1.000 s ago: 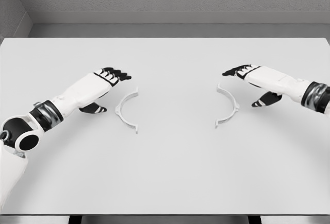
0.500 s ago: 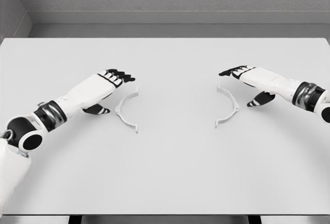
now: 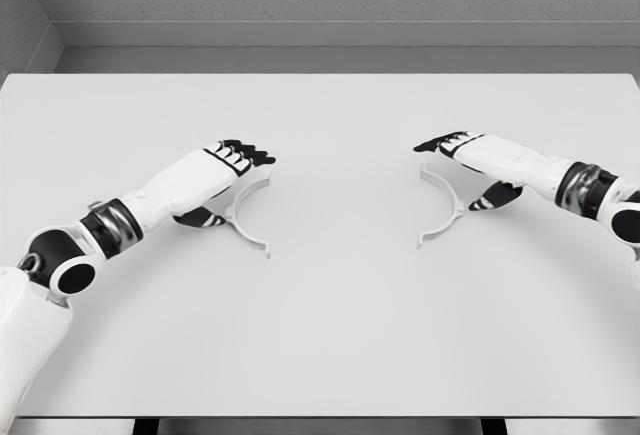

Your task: Assemble PVC drainage pipe clamps

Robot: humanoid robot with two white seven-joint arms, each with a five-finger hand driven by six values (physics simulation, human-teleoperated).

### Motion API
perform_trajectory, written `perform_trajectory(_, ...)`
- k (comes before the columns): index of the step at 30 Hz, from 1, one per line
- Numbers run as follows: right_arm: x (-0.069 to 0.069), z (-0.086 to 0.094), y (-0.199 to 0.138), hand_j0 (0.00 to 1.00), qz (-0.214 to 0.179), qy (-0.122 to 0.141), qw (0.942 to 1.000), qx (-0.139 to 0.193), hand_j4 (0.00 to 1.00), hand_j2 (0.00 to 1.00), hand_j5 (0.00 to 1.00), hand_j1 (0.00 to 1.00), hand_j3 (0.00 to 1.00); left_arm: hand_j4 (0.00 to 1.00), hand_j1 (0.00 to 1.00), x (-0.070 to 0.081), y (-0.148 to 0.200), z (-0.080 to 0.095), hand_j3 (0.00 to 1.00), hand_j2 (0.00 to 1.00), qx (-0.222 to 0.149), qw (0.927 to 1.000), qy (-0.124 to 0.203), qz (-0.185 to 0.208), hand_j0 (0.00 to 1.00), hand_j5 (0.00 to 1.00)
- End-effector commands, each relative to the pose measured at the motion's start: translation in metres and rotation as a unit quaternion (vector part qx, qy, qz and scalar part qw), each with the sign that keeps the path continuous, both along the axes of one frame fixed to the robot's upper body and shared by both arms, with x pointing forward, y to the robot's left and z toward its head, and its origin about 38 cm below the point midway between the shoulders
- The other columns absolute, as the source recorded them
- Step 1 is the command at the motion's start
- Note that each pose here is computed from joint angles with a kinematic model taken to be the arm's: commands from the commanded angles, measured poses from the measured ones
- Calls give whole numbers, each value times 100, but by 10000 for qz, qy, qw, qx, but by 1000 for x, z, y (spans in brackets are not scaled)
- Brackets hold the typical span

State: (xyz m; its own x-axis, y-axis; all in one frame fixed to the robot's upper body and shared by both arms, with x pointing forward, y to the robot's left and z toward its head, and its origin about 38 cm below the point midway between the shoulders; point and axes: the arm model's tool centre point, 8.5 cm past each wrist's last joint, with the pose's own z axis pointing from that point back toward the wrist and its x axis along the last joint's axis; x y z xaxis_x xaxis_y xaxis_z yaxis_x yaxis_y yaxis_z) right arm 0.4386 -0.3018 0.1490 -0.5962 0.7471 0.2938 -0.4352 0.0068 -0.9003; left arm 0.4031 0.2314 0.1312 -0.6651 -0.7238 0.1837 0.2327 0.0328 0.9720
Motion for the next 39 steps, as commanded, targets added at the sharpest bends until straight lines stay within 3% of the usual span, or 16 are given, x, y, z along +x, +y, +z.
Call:
perform_trajectory(1, 0, 0, 3, 100, 18, 5, 10000, 58, 100, 100, 100, 100, 100, 100, 100, 0, 0, -1, 100, 100, -29, 10000, 23, 12, 100, 100)
perform_trajectory(15, 0, -1, 7, 100, 48, 4, 9999, 91, 100, 100, 100, 100, 100, 100, 100, 9, 12, 2, 100, 100, 20, 9999, 22, 164, 100, 100)
perform_trajectory(39, -1, 3, 13, 100, 115, -55, 9998, 146, 100, 100, 100, 100, 100, 100, 100, 11, -24, -1, 100, 100, -232, 9997, 32, -65, 100, 100)
